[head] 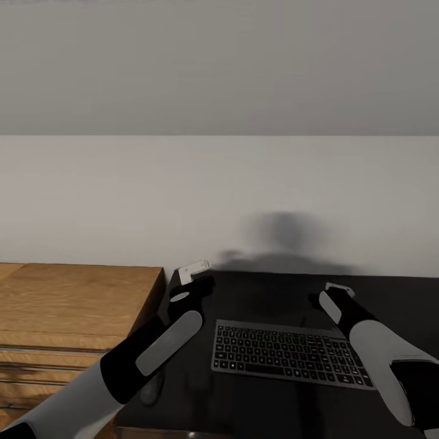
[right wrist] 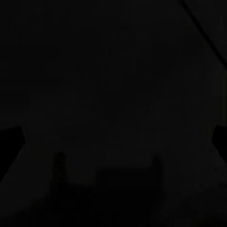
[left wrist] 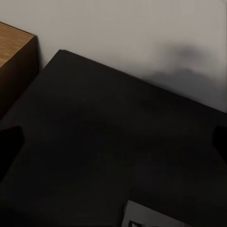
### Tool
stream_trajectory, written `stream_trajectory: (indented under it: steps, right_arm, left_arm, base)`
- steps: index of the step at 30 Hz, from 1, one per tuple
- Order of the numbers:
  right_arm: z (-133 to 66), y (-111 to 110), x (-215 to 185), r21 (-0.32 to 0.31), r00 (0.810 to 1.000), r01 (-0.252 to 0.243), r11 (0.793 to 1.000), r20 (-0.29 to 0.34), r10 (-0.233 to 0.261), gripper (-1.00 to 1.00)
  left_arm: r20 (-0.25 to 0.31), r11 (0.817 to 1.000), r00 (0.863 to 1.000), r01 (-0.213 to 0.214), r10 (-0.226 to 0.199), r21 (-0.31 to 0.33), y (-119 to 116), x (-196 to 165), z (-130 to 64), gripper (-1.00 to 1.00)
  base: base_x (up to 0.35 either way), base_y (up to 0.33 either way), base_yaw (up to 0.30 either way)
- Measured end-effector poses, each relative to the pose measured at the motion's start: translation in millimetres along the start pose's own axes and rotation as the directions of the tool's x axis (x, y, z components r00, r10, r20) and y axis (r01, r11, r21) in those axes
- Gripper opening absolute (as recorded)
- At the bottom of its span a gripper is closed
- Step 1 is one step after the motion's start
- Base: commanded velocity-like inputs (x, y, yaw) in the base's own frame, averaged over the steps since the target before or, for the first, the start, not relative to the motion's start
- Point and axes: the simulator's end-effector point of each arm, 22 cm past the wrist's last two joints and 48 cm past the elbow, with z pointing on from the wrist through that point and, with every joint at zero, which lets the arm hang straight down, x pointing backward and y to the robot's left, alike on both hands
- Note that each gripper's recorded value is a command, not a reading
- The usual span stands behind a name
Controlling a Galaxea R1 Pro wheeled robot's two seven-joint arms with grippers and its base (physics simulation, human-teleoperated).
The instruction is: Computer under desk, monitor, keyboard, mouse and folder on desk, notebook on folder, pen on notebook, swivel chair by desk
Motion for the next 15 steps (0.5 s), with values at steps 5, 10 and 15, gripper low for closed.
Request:
stream_trajectory:
  steps: [5,10,15]
  right_arm:
    - [-2.6,3.4,-9.0,-0.011,1.000,-0.004,1.000,0.021,0.004,1.00]
    - [-3.3,4.4,-11.1,-0.015,1.000,-0.006,1.000,0.025,0.006,1.00]
    - [-3.4,3.9,-12.1,-0.015,1.000,-0.006,1.000,0.027,0.006,1.00]
  left_arm:
    - [0.000,1.000,1.000,0.000,0.000,0.000,0.1,0.0,0.2,1.00]
    - [0.001,1.000,1.000,0.000,0.000,0.001,-0.3,-0.4,-0.1,1.00]
    - [0.006,1.000,1.000,0.004,-0.004,0.012,-4.0,-2.6,-3.0,1.00]
  base:
    - [0.044,0.000,0.000]
    - [0.013,0.000,0.000]
    - [0.003,0.000,0.000]
